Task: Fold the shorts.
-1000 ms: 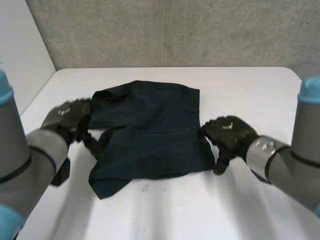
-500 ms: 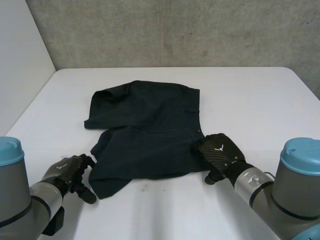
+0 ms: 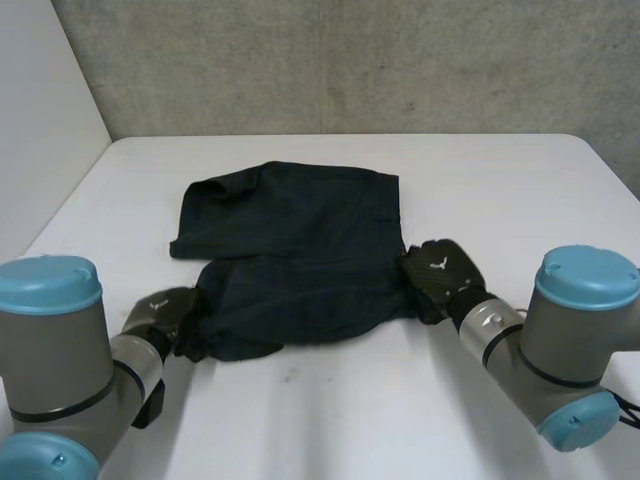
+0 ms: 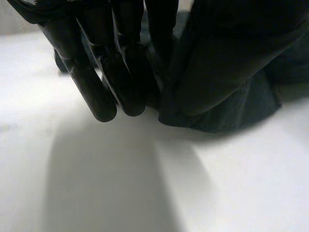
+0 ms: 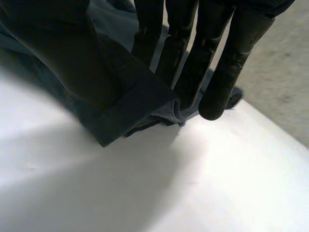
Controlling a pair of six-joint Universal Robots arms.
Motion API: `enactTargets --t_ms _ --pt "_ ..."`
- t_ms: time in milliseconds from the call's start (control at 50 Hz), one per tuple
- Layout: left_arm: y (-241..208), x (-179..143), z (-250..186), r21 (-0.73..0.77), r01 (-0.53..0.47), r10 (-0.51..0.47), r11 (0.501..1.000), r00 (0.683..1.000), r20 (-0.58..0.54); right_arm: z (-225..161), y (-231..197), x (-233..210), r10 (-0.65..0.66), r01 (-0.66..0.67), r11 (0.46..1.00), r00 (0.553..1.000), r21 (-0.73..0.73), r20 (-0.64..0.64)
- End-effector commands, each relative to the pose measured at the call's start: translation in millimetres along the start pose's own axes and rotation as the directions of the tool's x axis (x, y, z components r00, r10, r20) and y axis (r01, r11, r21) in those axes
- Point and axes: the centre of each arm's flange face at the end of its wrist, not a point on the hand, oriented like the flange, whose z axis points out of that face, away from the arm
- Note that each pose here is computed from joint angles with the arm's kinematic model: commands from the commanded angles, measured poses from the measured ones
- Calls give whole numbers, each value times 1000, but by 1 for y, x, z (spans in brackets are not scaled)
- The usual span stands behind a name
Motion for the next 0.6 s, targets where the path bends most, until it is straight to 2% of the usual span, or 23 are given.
enactTargets --t_ms 20,40,100,120,180,200,220,240,320,380,460,480,560,600 --pt "-45 2 -25 170 -114 114 979 993 9 -16 -40 17 -42 46 997 997 68 -70" --pt "-55 2 -34 212 -209 207 955 978 30 -20 -47 20 -53 59 996 996 72 -75" --pt "-65 3 -43 251 -334 328 909 942 68 -33 -67 26 -100 107 991 991 78 -90" --pt "-71 4 -51 270 -423 412 865 906 100 -37 -73 28 -115 123 989 989 77 -93" --pt "-76 3 -61 280 -541 520 793 841 151 -51 -84 33 -182 187 981 979 44 -95" --pt "-77 4 -66 279 -607 582 744 794 176 -55 -85 32 -198 201 979 976 27 -86" --pt "-77 5 -68 278 -635 608 720 771 188 -59 -87 32 -214 216 976 974 16 -79" --pt "-76 8 -74 280 -677 649 680 734 199 -69 -90 27 -250 250 968 967 -14 -50" --pt "-73 20 -93 310 -736 714 602 670 202 -86 -95 23 -299 298 952 954 -66 -10" --pt "-70 25 -105 318 -752 730 577 650 211 -100 -98 21 -326 327 939 945 -106 26" --pt "-61 22 -120 263 -803 780 535 589 212 -122 -104 18 -362 370 914 929 -165 81" --pt "-58 21 -125 243 -825 804 511 558 205 -127 -104 17 -367 381 906 924 -187 106" --pt "-48 28 -140 243 -853 850 461 503 155 -153 -98 9 -374 436 851 894 -291 246" --pt "-42 33 -145 258 -856 863 447 489 129 -161 -97 6 -380 465 830 875 -308 298"
